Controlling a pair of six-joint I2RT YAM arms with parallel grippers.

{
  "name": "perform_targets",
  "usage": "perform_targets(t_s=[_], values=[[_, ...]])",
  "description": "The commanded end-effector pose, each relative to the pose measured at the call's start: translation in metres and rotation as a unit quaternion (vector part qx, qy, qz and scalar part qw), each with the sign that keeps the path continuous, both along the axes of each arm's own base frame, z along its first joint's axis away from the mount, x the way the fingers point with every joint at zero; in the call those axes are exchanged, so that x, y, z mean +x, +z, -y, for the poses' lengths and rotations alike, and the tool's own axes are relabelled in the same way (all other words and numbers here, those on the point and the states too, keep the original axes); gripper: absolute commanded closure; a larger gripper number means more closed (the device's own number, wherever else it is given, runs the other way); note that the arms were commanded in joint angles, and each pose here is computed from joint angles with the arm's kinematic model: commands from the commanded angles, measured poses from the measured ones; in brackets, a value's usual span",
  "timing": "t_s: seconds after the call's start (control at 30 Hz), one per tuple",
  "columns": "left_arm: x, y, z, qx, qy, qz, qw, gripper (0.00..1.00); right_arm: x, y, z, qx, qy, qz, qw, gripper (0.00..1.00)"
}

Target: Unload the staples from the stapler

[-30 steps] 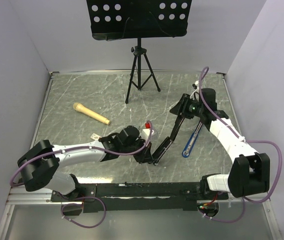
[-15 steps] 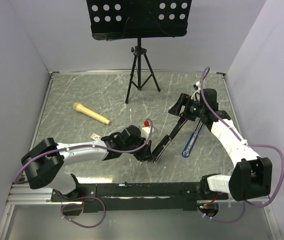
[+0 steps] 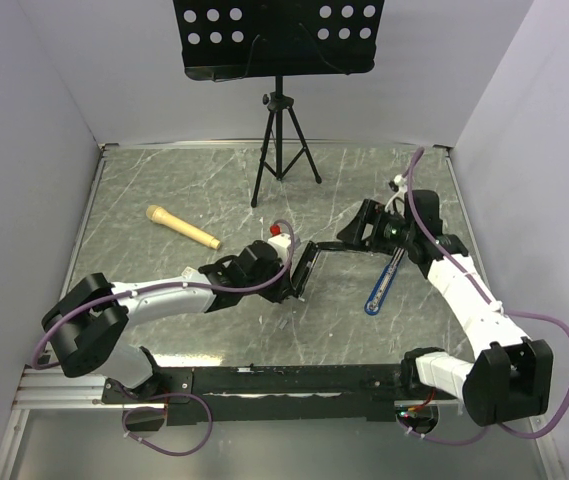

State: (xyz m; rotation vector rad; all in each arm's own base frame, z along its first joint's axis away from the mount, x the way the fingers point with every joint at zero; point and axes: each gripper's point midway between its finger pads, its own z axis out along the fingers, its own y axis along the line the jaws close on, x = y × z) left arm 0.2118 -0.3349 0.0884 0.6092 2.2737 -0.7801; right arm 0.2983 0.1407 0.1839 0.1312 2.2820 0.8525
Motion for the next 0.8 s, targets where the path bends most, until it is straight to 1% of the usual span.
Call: perform_targets(t_s=[0.0, 0.07, 0.17, 0.3, 0.33, 0.37, 0.53, 0.57, 0.77], values=[[0.014, 0.031, 0.012, -0.036, 0.012, 0.04, 0.999, 0.99, -0.001, 0.001, -0.005, 0.009, 0.014, 0.016, 1.0, 0.13], [0.014, 0.028, 0.01, -0.029, 0.018, 0.032, 0.999, 0.99, -0.002, -0.001, -0.003, 0.003, 0.009, 0.005, 1.0, 0.13], [0.015, 0.024, 0.011, -0.019, 0.021, 0.024, 0.999, 0.99, -0.005, 0.003, -0.003, 0.004, 0.005, 0.013, 1.0, 0.14], [0.015, 0.029, 0.012, -0.028, 0.022, 0.026, 0.999, 0.99, -0.007, 0.0, -0.004, 0.01, 0.005, 0.018, 1.0, 0.14], [0.014, 0.03, 0.013, -0.031, 0.02, 0.026, 0.999, 0.99, -0.008, -0.007, -0.004, 0.011, 0.005, 0.011, 1.0, 0.14], [0.011, 0.035, 0.016, -0.043, 0.009, 0.027, 0.999, 0.99, -0.005, -0.006, -0.006, 0.015, 0.005, 0.02, 1.0, 0.14], [0.0, 0.039, 0.02, -0.065, -0.016, 0.022, 0.998, 0.99, 0.0, -0.01, -0.015, 0.025, 0.01, 0.022, 0.999, 0.15], [-0.002, 0.048, 0.024, -0.08, -0.026, 0.032, 0.996, 0.99, 0.004, -0.007, -0.017, 0.027, 0.008, 0.031, 0.999, 0.15], [-0.027, 0.053, 0.027, -0.116, -0.079, 0.033, 0.99, 0.99, 0.019, -0.008, -0.031, 0.024, 0.001, 0.037, 0.999, 0.16]])
